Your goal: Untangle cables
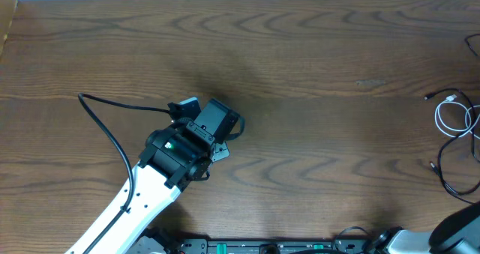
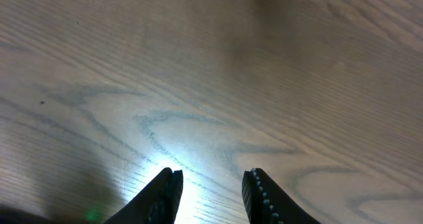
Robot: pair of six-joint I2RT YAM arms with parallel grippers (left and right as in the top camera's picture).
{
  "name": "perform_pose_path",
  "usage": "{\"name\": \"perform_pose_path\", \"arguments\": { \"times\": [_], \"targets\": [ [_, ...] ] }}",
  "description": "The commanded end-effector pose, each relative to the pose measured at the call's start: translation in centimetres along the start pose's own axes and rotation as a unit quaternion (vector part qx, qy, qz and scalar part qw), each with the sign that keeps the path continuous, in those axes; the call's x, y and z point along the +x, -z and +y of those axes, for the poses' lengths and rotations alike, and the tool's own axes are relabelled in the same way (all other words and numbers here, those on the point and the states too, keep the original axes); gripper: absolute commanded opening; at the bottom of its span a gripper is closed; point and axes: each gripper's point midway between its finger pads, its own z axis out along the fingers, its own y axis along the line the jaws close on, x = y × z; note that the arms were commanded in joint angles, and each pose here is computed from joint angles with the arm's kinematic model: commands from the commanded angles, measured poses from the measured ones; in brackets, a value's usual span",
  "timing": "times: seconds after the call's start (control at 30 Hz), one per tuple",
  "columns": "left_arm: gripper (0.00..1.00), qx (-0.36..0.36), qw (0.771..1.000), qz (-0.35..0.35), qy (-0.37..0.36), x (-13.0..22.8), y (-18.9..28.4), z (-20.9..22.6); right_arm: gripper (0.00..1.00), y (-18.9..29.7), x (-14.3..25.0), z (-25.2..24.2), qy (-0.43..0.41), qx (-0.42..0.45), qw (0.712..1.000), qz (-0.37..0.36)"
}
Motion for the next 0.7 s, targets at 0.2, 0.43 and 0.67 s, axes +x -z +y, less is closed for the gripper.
{"name": "perform_pose_path", "arguments": {
  "times": [0.2, 0.43, 0.67],
  "targets": [
    [0.36, -0.016, 1.0, 0.005, -0.003, 0.4, -0.2, 0.8, 0.51, -4.2, 1.0, -2.8, 0.001, 0.091, 0.995, 0.041],
    [0.36, -0.017, 1.0, 0.005, -0.003, 0.4, -0.3, 0.8, 0.56, -5.4, 0.6, -2.6, -0.03, 0.052, 0.997, 0.048],
    [0.35, -0.011, 1.0, 0.001, -0.001, 0.2, -0.3, 0.5, 0.61, -4.4, 1.1, 5.1, 0.018, -0.177, 0.981, 0.075]
  ]
}}
